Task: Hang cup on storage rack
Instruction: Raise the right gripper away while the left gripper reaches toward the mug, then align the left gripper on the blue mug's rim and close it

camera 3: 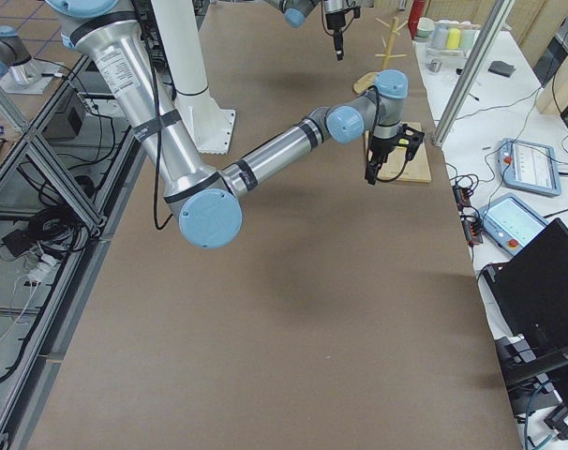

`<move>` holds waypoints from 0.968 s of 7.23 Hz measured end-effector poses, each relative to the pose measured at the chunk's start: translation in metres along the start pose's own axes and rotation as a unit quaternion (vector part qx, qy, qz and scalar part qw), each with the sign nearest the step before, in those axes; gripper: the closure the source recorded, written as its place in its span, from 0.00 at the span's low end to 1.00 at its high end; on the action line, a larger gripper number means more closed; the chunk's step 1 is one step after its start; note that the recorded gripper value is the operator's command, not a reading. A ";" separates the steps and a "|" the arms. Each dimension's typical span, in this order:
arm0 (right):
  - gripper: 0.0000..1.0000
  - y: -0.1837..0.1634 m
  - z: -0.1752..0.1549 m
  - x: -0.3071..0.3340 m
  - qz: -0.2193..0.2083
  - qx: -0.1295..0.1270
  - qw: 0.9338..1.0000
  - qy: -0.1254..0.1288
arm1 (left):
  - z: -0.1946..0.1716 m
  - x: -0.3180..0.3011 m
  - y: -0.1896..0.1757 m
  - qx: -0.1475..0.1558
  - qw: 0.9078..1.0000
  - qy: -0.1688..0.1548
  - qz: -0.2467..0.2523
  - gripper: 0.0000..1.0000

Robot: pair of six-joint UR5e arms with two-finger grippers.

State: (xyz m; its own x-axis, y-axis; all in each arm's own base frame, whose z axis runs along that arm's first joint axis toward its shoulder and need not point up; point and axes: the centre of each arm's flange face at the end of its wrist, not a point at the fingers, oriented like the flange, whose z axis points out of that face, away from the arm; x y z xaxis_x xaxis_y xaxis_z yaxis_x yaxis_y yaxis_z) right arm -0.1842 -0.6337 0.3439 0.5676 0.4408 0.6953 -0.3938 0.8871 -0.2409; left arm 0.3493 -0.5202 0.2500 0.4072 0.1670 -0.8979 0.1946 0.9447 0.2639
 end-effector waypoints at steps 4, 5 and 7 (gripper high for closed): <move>0.00 -0.004 0.001 0.002 -0.002 -0.002 1.000 0.000 | 0.059 0.090 0.078 0.017 0.998 0.012 0.065 0.07; 0.00 -0.004 0.001 0.001 -0.002 -0.002 1.000 0.000 | 0.074 0.104 0.105 0.018 0.997 0.010 0.076 0.07; 0.00 -0.003 0.000 -0.001 -0.001 -0.002 1.000 -0.001 | 0.095 0.127 0.152 0.020 0.995 0.007 0.092 0.07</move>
State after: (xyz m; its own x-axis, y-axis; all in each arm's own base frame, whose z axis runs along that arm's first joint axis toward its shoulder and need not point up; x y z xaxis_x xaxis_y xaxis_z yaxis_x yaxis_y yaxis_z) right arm -0.1830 -0.6368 0.3440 0.5668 0.4378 0.6979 -0.3894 0.8889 -0.2414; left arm 0.5155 -0.3823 0.2094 0.4263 0.3413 -0.8377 0.1528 0.8856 0.4385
